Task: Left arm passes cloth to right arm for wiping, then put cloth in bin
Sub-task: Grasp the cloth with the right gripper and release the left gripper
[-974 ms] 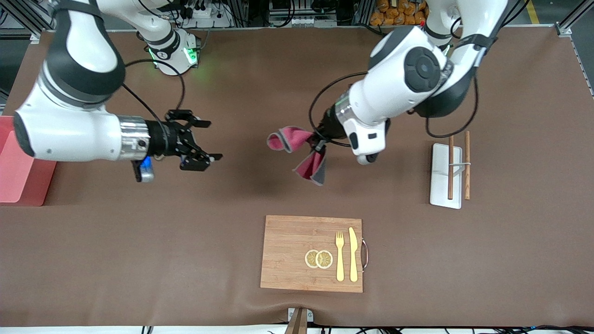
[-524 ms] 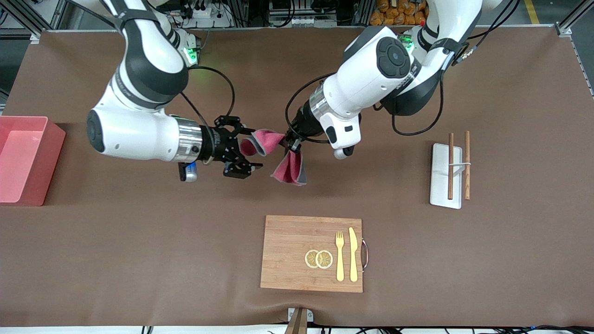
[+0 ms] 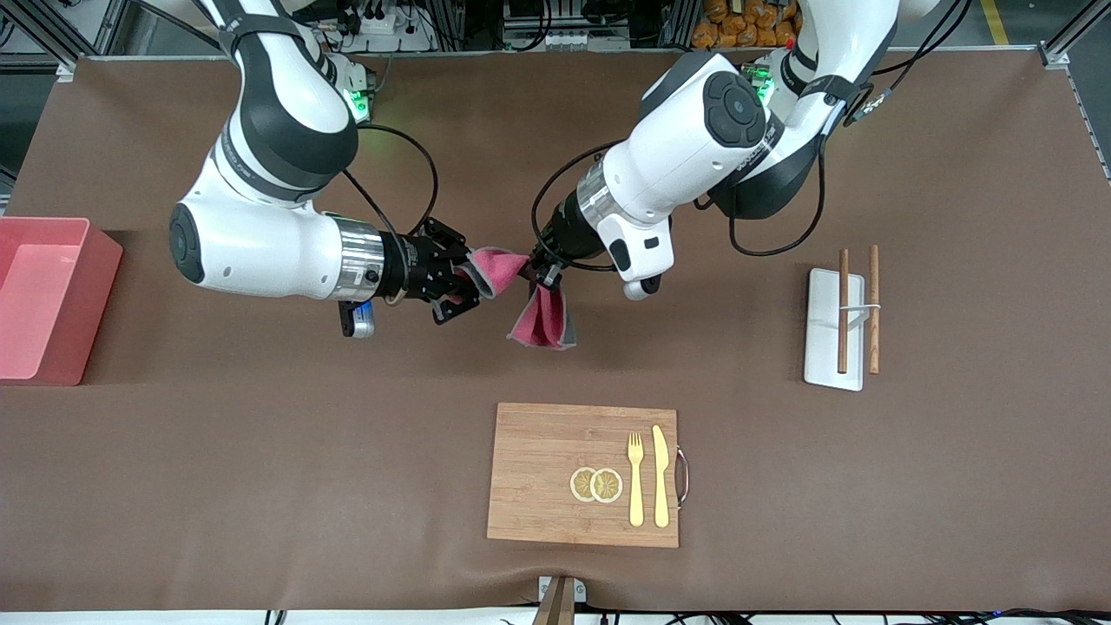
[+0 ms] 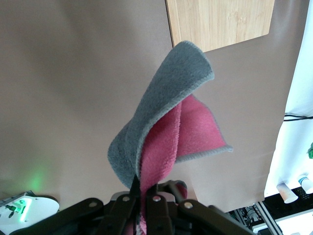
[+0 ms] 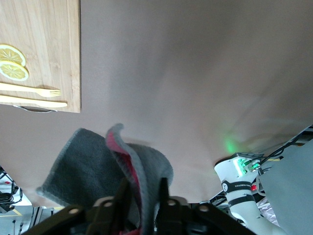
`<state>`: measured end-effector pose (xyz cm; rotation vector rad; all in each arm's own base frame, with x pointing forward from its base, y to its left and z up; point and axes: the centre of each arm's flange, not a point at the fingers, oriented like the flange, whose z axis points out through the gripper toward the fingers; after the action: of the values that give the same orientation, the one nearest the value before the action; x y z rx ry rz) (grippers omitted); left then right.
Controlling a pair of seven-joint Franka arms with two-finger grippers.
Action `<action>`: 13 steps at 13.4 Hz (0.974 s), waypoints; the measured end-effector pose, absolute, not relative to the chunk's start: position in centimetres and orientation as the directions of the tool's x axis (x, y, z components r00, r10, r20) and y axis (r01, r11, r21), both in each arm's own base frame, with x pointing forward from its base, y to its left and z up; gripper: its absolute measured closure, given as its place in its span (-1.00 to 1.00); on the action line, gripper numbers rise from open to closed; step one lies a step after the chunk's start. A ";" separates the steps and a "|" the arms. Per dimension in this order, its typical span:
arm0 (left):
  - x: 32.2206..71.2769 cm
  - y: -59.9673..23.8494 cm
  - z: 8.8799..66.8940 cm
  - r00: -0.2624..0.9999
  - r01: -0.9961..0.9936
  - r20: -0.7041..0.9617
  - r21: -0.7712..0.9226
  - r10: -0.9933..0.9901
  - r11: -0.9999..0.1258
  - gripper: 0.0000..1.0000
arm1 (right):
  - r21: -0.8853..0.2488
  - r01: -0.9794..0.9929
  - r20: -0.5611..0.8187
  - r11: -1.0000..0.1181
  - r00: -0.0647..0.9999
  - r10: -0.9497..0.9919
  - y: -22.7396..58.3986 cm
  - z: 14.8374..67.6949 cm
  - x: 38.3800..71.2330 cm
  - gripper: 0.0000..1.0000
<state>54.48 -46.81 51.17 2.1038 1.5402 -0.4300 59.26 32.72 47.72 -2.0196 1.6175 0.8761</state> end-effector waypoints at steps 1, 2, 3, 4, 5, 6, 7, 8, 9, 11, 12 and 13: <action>54.5 -46.8 51.2 0.311 0.950 -0.523 0.203 0.794 -0.239 0.89 | 0.070 -0.965 -0.690 -0.251 0.135 -0.711 33.1 47.7 59.0 0.74; 54.5 -46.8 51.2 0.311 0.950 -0.523 0.204 0.794 -0.238 0.89 | 0.070 -0.964 -0.690 -0.256 0.138 -0.710 33.4 47.7 58.9 0.92; 54.6 -46.7 51.2 0.309 0.950 -0.523 0.204 0.794 -0.235 0.89 | 0.070 -0.964 -0.690 -0.257 0.139 -0.710 33.5 47.7 58.9 0.96; 54.8 -46.5 51.3 0.306 0.951 -0.523 0.204 0.796 -0.231 0.88 | 0.069 -0.964 -0.690 -0.257 0.140 -0.710 33.4 47.7 58.9 0.96; 55.0 -46.3 51.3 0.296 0.954 -0.524 0.202 0.798 -0.221 0.75 | 0.058 -0.962 -0.690 -0.268 0.156 -0.707 33.4 47.7 58.9 0.96; 55.2 -46.1 51.5 0.280 0.959 -0.528 0.197 0.802 -0.205 0.54 | 0.018 -0.951 -0.686 -0.308 0.212 -0.695 33.3 47.7 58.9 0.96; 55.4 -45.9 51.6 0.268 0.962 -0.531 0.195 0.804 -0.192 0.30 | -0.037 -0.931 -0.678 -0.364 0.291 -0.675 33.0 47.5 59.1 0.96; 55.7 -45.6 51.8 0.260 0.964 -0.532 0.195 0.806 -0.183 0.06 | -0.073 -0.905 -0.659 -0.418 0.358 -0.661 32.4 47.2 59.2 0.96; 56.1 -45.2 51.9 0.255 0.964 -0.531 0.199 0.808 -0.173 -0.13 | -0.089 -0.876 -0.626 -0.473 0.419 -0.658 31.7 46.6 59.3 0.96; 57.5 -43.2 52.3 0.247 0.963 -0.508 0.224 0.825 -0.150 -0.57 | -0.081 -0.820 -0.533 -0.566 0.516 -0.670 30.6 45.2 59.4 0.96; 58.4 -41.9 52.6 0.249 0.959 -0.481 0.243 0.841 -0.145 -0.79 | -0.064 -0.785 -0.476 -0.617 0.567 -0.672 30.3 44.2 59.2 0.96; 59.2 -40.4 52.8 0.252 0.955 -0.444 0.259 0.860 -0.146 -0.96 | -0.038 -0.740 -0.415 -0.671 0.623 -0.663 30.0 42.7 59.1 0.96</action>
<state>59.18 -40.45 52.81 2.0459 1.6455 -0.2596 59.05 29.99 42.72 -2.6404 1.1574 0.5511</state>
